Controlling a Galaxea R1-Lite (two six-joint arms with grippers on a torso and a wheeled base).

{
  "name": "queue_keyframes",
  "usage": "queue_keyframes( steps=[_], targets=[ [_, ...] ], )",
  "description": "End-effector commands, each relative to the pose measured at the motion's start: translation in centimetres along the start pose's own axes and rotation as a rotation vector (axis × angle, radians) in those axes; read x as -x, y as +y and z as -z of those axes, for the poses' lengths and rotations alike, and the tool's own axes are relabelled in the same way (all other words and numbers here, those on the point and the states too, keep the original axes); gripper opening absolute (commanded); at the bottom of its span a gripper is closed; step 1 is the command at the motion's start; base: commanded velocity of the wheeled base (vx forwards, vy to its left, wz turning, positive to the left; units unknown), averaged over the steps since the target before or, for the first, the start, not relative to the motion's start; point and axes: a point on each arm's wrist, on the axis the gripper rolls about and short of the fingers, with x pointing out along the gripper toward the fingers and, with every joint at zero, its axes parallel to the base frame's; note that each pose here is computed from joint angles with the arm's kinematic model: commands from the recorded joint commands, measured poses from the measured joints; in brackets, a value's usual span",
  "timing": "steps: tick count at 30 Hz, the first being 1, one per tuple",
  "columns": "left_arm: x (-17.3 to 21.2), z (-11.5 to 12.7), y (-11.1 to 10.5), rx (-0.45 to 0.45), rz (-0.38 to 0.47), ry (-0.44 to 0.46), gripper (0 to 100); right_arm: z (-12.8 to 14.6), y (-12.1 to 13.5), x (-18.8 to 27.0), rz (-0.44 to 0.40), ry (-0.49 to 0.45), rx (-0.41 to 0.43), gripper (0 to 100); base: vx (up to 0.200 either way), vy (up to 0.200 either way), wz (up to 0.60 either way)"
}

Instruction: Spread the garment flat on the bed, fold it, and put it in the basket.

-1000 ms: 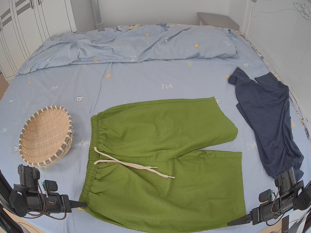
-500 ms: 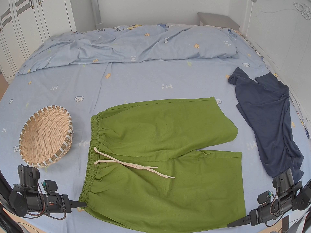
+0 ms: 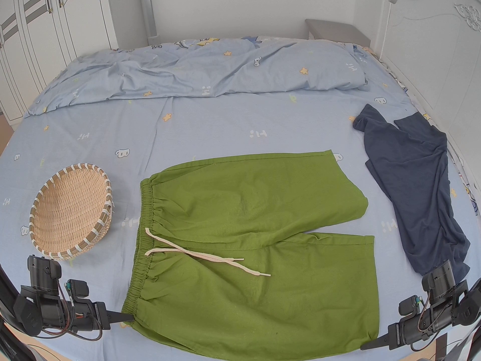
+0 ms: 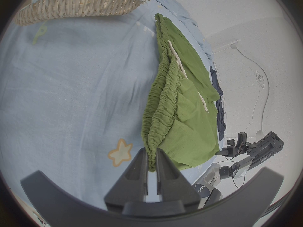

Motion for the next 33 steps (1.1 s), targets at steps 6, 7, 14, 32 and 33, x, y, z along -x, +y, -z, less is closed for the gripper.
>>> queue_keyframes(
  steps=[6, 7, 14, 32, 33],
  targets=[
    [1.0, -0.1, -1.3, 0.060, 0.032, -0.057, 0, -0.2, 1.1, 2.2, -0.034, -0.165, 0.068, 0, 0.000, 0.000, 0.00],
    [1.1, -0.5, -1.8, 0.073, 0.050, -0.076, 0, -0.7, 1.7, 2.9, -0.051, -0.223, 0.088, 0, 0.000, 0.000, 0.00],
    [2.0, -3.5, -4.4, 0.115, 0.104, -0.116, 0, -3.9, 6.0, 7.6, -0.101, -0.349, 0.132, 0, 0.000, 0.000, 0.00],
    [5.9, -14.3, -10.8, 0.125, 0.112, -0.122, 0, -13.7, 12.9, 14.5, -0.136, -0.519, 0.226, 0, 0.000, 0.000, 0.00],
    [5.5, -14.9, -10.7, 0.130, 0.109, -0.115, 0, -14.4, 12.9, 14.5, -0.135, -0.524, 0.227, 0, 0.000, 0.000, 0.00]
  ],
)
